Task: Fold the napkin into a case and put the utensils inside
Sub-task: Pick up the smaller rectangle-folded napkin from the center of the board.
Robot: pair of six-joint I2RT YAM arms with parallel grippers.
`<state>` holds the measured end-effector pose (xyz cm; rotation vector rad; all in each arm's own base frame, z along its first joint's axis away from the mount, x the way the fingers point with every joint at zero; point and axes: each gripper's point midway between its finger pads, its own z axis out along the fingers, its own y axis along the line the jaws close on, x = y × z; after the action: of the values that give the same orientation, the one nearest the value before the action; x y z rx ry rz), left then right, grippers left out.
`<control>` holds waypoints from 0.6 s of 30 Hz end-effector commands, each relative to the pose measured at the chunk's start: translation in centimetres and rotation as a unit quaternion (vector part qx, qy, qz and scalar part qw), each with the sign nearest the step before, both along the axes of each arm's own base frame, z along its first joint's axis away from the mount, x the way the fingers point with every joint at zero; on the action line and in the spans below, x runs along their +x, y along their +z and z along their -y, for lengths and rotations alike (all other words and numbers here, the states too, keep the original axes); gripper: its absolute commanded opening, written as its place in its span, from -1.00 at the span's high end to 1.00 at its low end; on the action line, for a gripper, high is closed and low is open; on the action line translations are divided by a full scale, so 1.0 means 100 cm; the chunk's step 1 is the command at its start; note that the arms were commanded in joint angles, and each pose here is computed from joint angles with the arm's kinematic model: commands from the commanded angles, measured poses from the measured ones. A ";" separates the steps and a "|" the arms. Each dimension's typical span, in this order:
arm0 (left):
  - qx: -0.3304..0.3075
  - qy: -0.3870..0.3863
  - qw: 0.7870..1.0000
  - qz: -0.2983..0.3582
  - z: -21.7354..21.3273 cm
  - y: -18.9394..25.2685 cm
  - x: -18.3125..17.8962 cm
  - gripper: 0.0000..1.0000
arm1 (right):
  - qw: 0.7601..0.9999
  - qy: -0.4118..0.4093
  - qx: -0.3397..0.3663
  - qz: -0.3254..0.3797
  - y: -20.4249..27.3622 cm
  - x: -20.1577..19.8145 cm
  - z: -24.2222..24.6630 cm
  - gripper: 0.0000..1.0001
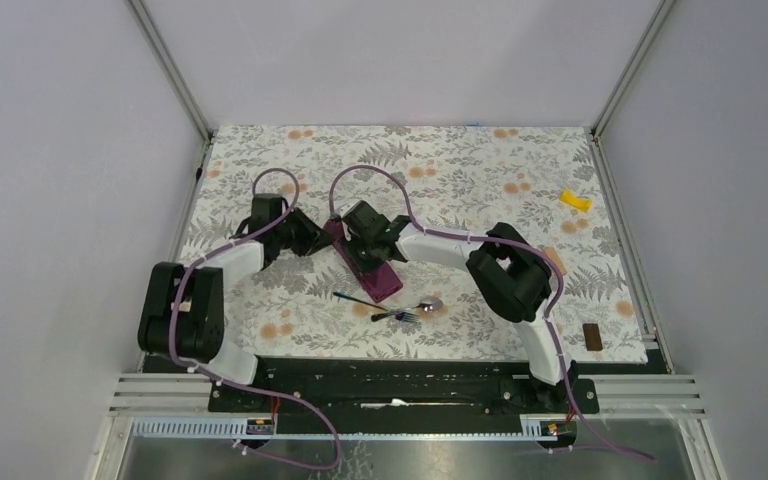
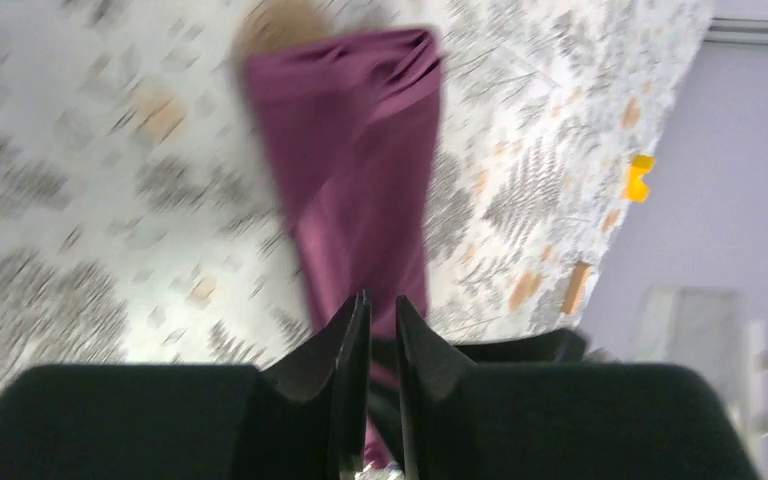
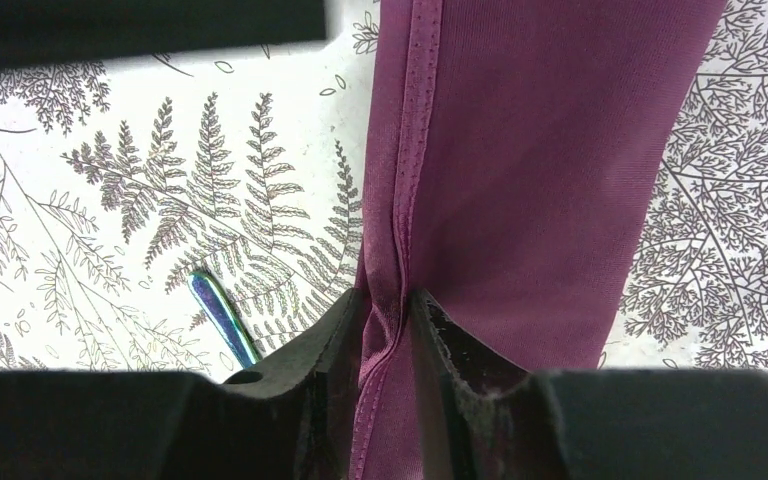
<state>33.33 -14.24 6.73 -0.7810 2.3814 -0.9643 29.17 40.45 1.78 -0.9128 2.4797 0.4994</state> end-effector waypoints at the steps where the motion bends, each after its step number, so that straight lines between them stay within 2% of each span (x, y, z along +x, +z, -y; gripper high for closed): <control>1: -0.038 -0.036 0.998 0.041 0.018 0.019 0.039 0.67 | 1.000 -0.005 0.010 0.004 0.005 0.002 0.000 0.35; 4: -0.058 -0.049 0.996 0.039 0.032 0.012 0.053 0.76 | 1.000 -0.007 0.012 0.009 0.007 0.003 0.000 0.29; 10: -0.035 -0.049 0.998 -0.008 0.032 -0.032 0.058 0.93 | 0.999 0.000 0.023 0.032 0.021 0.005 -0.003 0.12; 16: 0.005 -0.032 0.999 -0.032 0.013 -0.053 0.047 0.96 | 0.994 0.036 0.009 0.103 0.035 0.011 -0.006 -0.38; 18: 0.001 -0.034 0.999 -0.043 0.011 -0.059 0.043 0.97 | 0.992 0.035 0.000 0.125 0.034 0.017 -0.006 -0.45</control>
<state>37.90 -16.98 2.33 -0.7507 2.4695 -1.0696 29.41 40.49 2.26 -0.9684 2.3884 0.4641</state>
